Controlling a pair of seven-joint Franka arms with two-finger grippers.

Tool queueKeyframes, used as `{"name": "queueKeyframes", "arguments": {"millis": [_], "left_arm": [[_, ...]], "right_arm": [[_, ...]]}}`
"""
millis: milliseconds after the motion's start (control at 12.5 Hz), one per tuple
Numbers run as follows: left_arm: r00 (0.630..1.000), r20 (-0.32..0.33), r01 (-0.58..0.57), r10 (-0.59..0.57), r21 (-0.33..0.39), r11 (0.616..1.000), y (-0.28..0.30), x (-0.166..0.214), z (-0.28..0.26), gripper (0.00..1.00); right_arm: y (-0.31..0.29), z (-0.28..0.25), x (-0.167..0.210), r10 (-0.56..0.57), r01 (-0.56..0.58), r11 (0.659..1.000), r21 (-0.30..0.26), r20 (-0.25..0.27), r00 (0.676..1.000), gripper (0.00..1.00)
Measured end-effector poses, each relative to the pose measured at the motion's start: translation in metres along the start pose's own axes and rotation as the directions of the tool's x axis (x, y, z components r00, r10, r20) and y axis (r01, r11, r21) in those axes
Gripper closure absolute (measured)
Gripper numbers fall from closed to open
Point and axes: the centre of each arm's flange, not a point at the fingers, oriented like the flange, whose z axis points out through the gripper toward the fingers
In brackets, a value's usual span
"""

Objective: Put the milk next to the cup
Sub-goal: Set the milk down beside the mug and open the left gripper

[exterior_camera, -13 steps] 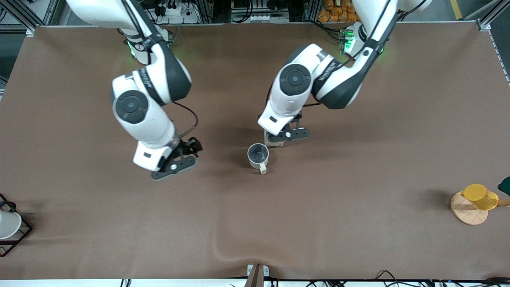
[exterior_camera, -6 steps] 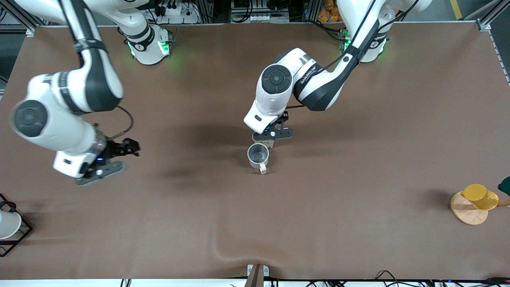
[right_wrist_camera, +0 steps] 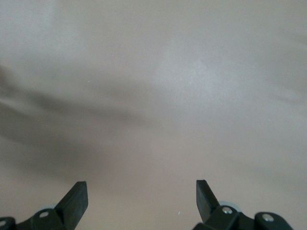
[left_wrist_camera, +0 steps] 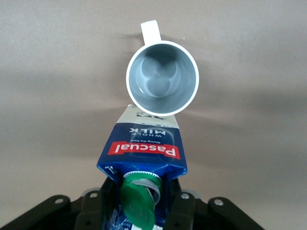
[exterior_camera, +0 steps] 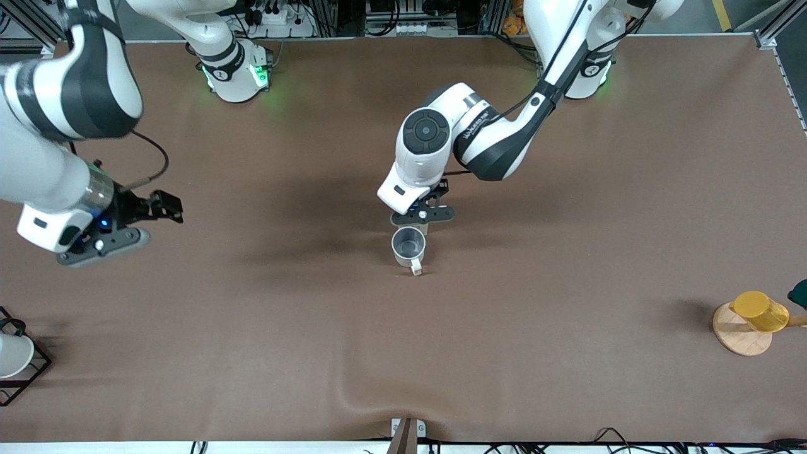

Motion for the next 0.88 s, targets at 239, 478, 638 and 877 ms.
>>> {"name": "queueKeyframes", "arguments": {"millis": [239,478,638,877], "left_arm": [[1.000,-0.002,0.000,0.000,-0.004,1.000,0.003,0.001,0.004,0.19],[0.999,-0.038,0.011,-0.013,-0.036,0.999,0.002,0.011,-0.023,0.00],[0.996,-0.080,0.038,-0.043,-0.059,0.998,-0.015,0.022,-0.079,0.00],[0.976,-0.171,0.115,-0.134,-0.113,0.987,-0.101,0.052,-0.206,0.00]], "right_arm": [[0.022,-0.037,-0.038,0.054,-0.055,0.998,0.011,0.018,0.998,0.00],[0.036,-0.067,-0.069,0.091,-0.091,0.996,0.017,0.022,0.996,0.00],[0.036,-0.079,-0.078,0.097,-0.097,0.995,0.016,0.017,0.995,0.00],[0.049,-0.096,-0.087,0.105,-0.105,0.994,0.015,0.009,0.994,0.00]]}}
